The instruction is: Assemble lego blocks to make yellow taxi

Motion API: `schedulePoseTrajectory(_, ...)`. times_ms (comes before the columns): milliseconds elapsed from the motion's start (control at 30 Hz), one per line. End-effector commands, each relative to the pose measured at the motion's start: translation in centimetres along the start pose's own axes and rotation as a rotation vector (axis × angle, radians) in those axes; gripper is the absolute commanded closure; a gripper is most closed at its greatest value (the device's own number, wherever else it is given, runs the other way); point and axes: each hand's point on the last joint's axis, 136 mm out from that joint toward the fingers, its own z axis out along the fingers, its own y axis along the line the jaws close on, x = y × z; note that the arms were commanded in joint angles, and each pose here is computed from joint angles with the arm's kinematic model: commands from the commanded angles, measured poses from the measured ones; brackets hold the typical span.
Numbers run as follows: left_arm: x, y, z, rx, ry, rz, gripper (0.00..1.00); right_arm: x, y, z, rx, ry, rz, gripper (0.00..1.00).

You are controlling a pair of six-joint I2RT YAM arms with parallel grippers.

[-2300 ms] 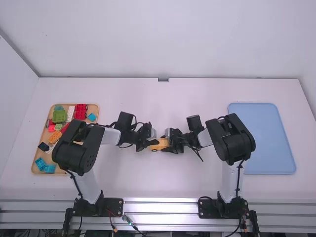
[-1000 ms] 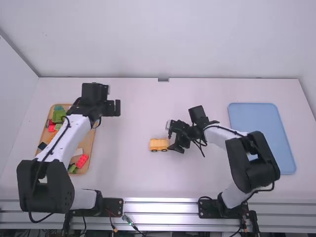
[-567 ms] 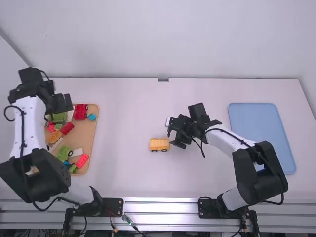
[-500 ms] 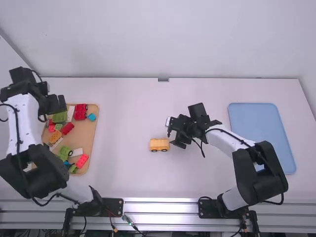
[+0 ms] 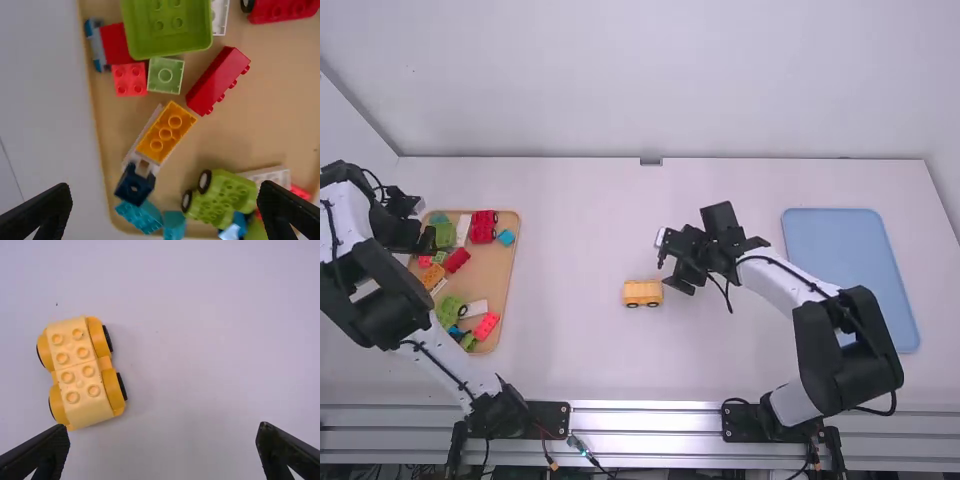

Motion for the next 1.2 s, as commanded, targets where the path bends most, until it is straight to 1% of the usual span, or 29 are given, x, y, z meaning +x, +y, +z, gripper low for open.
schedulePoseTrajectory(0, -0.1, -0.5, 1.1, 0.013, 0.000, 0.202, 0.00, -1.3, -0.8, -0.8, 0.018, -0.022, -0.001, 0.01)
schedulePoseTrajectory(133, 0.0, 0.1, 3.0, -0.016, -0.012, 0.215, 0.01, -1.4, -0.3, -0.6, 0.004, -0.015, -0.004, 0.01)
schedulePoseTrajectory(233, 1.2, -1.0, 4.6, 0.036, -0.001, 0.314, 0.01, -1.2, -0.2, -0.7, 0.000, -0.011, 0.002, 0.01)
schedulePoseTrajectory(300, 1.6, -1.5, 5.1, 0.051, 0.011, 0.333, 0.01, -1.2, -0.2, -0.7, 0.000, -0.011, 0.003, 0.01)
schedulePoseTrajectory(333, 2.3, -1.7, 6.0, 0.050, 0.034, 0.332, 0.01, -1.2, -0.2, -0.7, 0.000, -0.012, 0.002, 0.01)
schedulePoseTrajectory(467, 3.3, -1.2, 7.8, 0.011, 0.063, 0.326, 0.01, -1.2, -0.2, -0.7, 0.000, -0.011, 0.003, 0.01)
schedulePoseTrajectory(633, 4.2, -1.1, 8.8, 0.010, 0.069, 0.310, 0.01, -1.1, -0.1, -0.7, -0.005, -0.007, 0.005, 0.01)
schedulePoseTrajectory(667, 4.2, -1.1, 8.8, 0.015, 0.059, 0.304, 0.03, -1.1, -0.1, -0.7, -0.006, -0.008, 0.005, 0.01)
schedulePoseTrajectory(700, 4.2, -0.9, 8.7, 0.025, 0.040, 0.289, 0.08, -1.1, 0.0, -0.7, -0.006, -0.007, 0.004, 0.01)
schedulePoseTrajectory(767, 4.3, -0.7, 8.7, 0.036, 0.023, 0.273, 0.10, -1.1, -0.1, -0.7, -0.005, -0.008, 0.006, 0.01)
schedulePoseTrajectory(800, 4.4, -0.6, 8.6, 0.043, 0.012, 0.261, 0.13, -1.1, -0.1, -0.7, -0.005, -0.008, 0.005, 0.01)
schedulePoseTrajectory(867, 4.5, -0.4, 8.6, 0.051, -0.011, 0.245, 0.23, -1.2, 0.0, -0.6, -0.007, -0.008, 0.003, 0.01)
schedulePoseTrajectory(900, 4.6, -0.3, 8.6, 0.055, -0.017, 0.240, 0.25, -1.2, 0.0, -0.6, -0.007, -0.008, 0.003, 0.01)
schedulePoseTrajectory(967, 4.6, -0.3, 8.6, 0.064, -0.030, 0.234, 0.28, -1.1, -0.1, -0.7, -0.005, -0.008, 0.005, 0.01)
schedulePoseTrajectory(1067, 4.4, -0.2, 8.6, 0.062, -0.042, 0.234, 0.36, -1.2, -0.1, -0.6, -0.004, -0.010, 0.002, 0.01)
schedulePoseTrajectory(1167, 4.3, -0.1, 8.6, 0.058, -0.046, 0.234, 0.39, -1.2, -0.1, -0.7, -0.005, -0.009, 0.006, 0.01)
